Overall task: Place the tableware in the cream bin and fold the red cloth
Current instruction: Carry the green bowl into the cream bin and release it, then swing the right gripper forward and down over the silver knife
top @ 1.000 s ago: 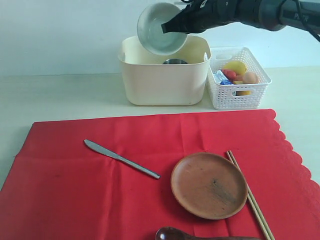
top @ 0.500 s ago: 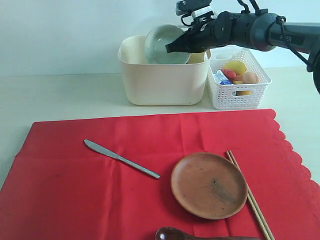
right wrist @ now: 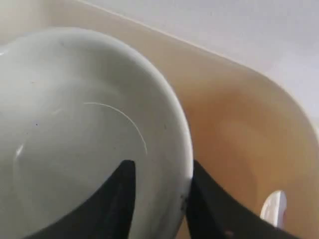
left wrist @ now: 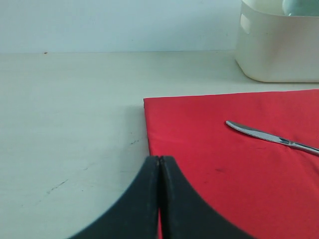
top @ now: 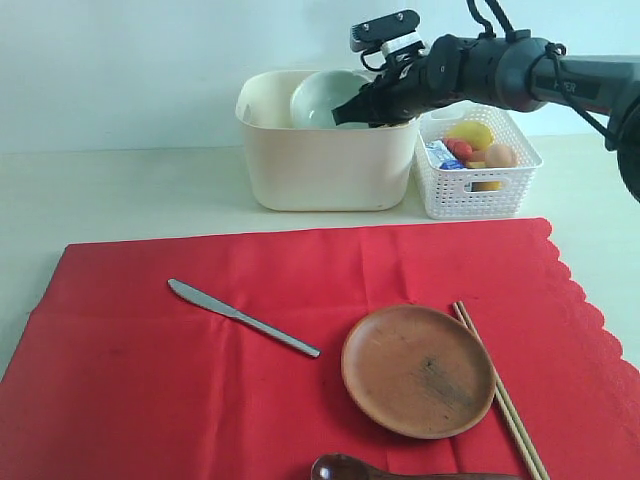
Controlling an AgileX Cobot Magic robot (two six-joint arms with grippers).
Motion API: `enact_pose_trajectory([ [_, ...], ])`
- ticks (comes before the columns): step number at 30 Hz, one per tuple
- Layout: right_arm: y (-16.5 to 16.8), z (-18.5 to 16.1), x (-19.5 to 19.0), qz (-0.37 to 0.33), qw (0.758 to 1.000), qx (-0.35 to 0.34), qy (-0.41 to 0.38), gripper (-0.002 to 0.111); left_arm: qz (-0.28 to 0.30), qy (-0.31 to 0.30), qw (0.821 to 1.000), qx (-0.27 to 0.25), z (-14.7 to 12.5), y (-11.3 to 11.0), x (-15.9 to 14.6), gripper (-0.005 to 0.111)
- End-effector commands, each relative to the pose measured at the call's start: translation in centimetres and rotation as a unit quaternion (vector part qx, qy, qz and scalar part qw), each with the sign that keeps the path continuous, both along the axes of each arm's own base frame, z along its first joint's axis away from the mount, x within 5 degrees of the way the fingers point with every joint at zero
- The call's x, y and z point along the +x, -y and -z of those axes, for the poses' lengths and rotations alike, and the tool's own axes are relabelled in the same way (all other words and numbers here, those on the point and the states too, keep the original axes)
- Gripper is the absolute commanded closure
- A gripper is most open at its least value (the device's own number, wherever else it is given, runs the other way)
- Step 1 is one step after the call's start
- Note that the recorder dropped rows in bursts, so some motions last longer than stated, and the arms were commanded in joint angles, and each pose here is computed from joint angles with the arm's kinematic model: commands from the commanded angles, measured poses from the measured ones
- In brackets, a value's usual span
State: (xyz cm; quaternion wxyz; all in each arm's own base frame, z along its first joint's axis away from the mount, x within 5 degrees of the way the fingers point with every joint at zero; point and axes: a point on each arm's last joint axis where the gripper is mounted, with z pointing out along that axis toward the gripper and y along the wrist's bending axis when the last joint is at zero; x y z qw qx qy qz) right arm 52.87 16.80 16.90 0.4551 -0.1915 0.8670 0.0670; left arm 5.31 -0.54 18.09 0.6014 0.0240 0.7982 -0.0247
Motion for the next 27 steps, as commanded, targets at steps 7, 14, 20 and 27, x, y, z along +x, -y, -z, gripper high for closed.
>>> enact_pose_trajectory([
  [7,0.2,-2.6,-0.2,0.002,1.0,0.007,0.023,0.042,0.003,0.007,1.0,-0.003,0.0,0.0,0.0,0.107],
  [14,0.5,-7.1,-1.6,0.001,1.0,0.02,0.02,0.042,0.003,0.007,1.0,-0.003,0.0,0.0,0.0,0.107],
  [20,0.9,-10.7,-3.6,-0.014,1.0,0.012,-0.016,0.042,0.003,0.007,1.0,-0.003,0.0,0.0,0.0,0.107],
  [27,1.4,-13.1,-6.3,-0.034,0.996,-0.008,-0.088,0.042,0.003,0.007,1.0,-0.003,0.0,0.0,0.0,0.107],
])
